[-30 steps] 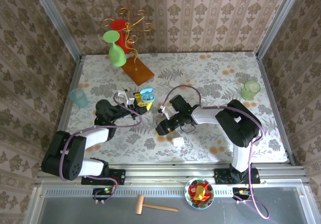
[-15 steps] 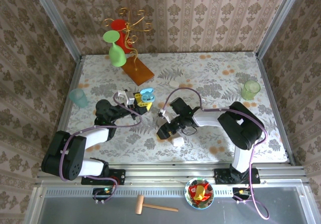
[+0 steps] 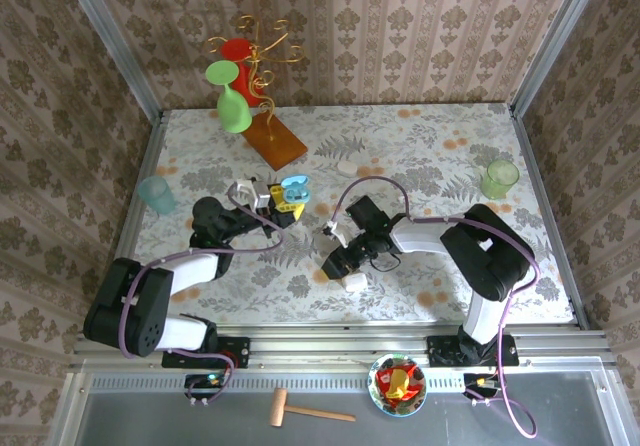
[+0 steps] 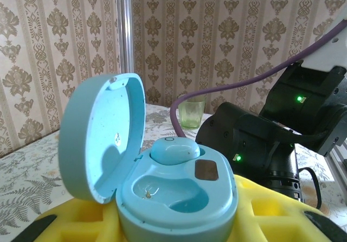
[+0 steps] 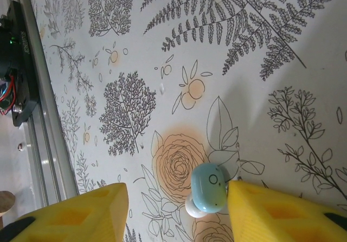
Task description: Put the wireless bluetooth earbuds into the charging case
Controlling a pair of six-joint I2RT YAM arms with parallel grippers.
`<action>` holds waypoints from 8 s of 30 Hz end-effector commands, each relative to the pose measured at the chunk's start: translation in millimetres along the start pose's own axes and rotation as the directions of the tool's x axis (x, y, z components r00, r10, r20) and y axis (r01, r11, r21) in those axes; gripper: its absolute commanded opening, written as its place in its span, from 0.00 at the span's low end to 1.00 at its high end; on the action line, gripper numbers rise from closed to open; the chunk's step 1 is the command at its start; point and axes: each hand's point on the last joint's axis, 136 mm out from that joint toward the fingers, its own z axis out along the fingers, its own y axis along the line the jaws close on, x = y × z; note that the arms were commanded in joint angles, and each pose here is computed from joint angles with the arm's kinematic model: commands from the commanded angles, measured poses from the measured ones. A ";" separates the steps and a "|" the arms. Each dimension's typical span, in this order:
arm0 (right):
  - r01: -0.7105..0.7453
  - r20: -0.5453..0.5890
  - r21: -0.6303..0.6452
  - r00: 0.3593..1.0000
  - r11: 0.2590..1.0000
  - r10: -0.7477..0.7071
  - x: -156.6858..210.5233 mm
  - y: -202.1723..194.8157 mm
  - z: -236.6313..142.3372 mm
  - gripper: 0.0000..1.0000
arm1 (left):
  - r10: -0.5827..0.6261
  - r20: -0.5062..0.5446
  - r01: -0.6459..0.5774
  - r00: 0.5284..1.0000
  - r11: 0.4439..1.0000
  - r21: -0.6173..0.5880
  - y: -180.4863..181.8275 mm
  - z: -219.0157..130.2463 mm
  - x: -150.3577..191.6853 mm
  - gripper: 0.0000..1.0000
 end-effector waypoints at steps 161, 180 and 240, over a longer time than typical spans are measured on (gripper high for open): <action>-0.254 0.567 0.044 0.803 0.966 0.185 -196.3 78.9 -176.2 0.86 | 0.153 0.043 -0.147 0.987 0.983 -0.114 16.2 8.0 -13.7 0.20; -0.288 0.335 -0.642 0.728 0.710 0.598 -204.1 96.4 -136.3 0.53 | 0.176 0.059 -0.165 0.983 0.973 -0.164 19.0 5.9 -21.7 0.23; -0.553 0.493 0.588 0.824 0.591 0.280 -27.9 -85.7 -157.6 0.98 | 0.008 -0.274 -0.100 0.962 0.941 -0.323 35.2 -5.4 60.9 1.00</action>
